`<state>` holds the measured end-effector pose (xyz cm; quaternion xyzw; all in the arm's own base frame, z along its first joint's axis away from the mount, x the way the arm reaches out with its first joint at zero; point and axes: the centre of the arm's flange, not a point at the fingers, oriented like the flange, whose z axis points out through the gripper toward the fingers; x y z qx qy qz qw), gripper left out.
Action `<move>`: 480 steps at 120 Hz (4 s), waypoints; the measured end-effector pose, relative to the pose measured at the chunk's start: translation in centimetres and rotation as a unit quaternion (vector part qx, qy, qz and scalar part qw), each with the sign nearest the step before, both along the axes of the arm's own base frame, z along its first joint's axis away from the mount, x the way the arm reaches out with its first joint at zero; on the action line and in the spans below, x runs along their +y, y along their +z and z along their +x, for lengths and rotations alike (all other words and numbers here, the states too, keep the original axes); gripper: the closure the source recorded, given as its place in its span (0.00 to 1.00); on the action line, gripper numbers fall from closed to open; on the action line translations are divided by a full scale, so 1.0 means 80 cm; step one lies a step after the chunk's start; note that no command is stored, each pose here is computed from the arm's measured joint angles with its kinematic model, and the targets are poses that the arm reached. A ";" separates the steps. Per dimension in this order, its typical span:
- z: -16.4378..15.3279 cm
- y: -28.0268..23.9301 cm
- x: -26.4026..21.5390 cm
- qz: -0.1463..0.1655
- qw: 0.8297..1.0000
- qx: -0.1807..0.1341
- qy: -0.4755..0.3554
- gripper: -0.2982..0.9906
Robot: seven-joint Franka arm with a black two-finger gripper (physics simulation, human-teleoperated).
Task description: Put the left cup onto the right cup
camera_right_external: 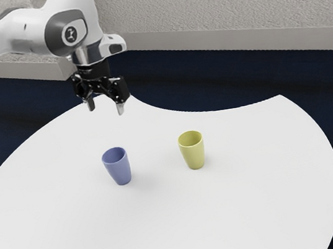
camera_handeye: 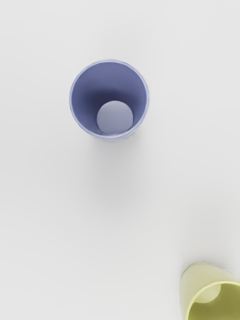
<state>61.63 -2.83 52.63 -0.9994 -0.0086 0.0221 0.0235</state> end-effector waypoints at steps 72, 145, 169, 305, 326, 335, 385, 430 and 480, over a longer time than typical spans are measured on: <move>0.038 -0.092 0.036 -0.026 0.999 0.019 0.035 0.24; 0.049 -0.165 0.048 -0.050 0.996 0.045 0.058 0.31; 0.053 -0.183 0.056 -0.051 0.995 0.049 0.065 0.33; 0.065 -0.237 0.064 -0.050 0.994 0.061 0.073 0.37; 0.066 -0.243 0.063 -0.050 0.994 0.062 0.072 0.37; 0.066 -0.245 0.063 -0.050 0.994 0.062 0.072 0.37; 0.070 -0.254 0.068 -0.049 0.994 0.065 0.075 0.41; 0.070 -0.255 0.072 -0.047 0.994 0.066 0.076 0.58; 0.070 -0.255 0.071 -0.046 0.994 0.066 0.075 0.77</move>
